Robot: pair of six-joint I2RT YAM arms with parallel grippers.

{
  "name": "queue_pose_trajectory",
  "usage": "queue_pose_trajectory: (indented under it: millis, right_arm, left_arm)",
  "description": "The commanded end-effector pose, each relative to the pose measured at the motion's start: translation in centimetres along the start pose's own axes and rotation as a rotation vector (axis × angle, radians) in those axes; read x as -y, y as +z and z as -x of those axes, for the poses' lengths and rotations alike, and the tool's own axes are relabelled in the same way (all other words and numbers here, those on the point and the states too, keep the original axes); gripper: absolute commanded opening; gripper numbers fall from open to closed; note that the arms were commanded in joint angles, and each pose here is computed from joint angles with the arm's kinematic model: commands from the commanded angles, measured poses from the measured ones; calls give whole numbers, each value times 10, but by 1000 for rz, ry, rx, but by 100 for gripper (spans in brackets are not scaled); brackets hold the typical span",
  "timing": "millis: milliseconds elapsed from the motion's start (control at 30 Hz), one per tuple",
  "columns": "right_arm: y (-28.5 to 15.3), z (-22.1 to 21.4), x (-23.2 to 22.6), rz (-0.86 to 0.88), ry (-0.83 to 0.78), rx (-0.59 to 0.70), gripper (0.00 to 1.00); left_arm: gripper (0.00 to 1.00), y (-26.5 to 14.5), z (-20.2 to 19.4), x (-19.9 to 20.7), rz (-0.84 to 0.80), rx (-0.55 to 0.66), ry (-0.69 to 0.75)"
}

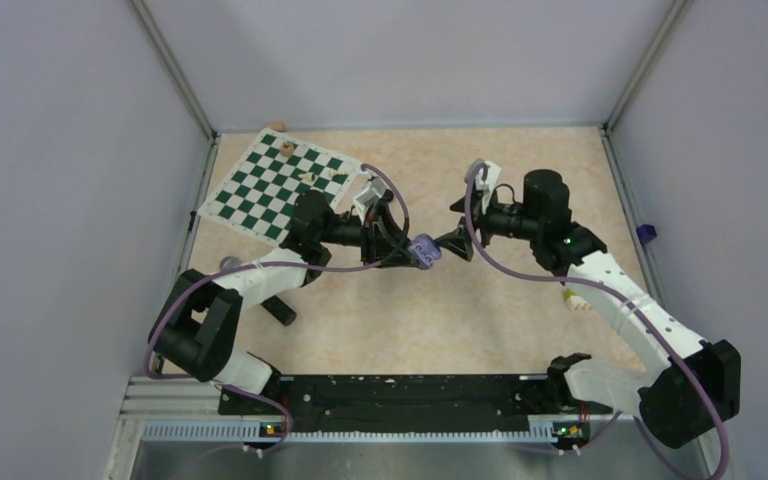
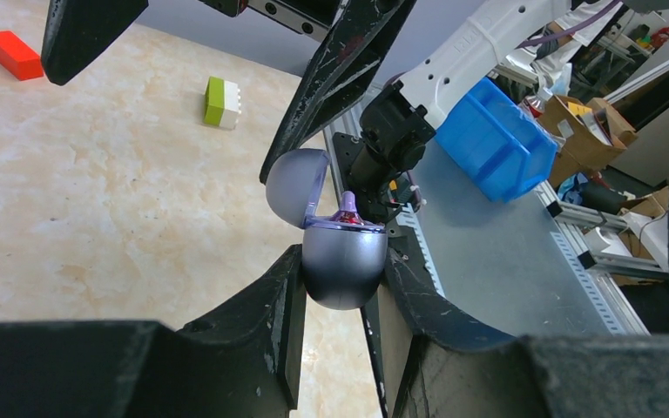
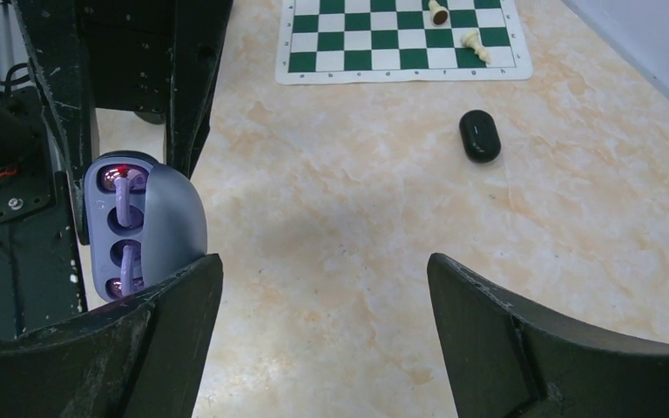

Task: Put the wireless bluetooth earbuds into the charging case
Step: Close the charging case with the earbuds inside, then place the charging case with the earbuds at the center of the board.

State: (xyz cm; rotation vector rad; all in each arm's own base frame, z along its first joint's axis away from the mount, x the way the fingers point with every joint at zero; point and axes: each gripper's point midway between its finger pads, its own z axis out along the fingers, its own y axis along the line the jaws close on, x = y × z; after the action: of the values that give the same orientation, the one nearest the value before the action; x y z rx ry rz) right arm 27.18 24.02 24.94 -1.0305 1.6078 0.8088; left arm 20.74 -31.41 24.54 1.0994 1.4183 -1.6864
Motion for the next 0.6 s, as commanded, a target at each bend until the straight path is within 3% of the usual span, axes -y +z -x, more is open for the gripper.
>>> queue_pose_trajectory:
  millis: [0,367,567]
  right_arm:
    - [-9,32,-17,83,-65,79,87]
    - [-15,43,-26,105,-77,117,87]
    - [-30,55,36,-277,-47,155,90]
  left_arm:
    - [0,4,15,-3,-1,19,66]
    - [0,5,13,-14,42,21,50]
    - [0,6,8,-34,105,4,23]
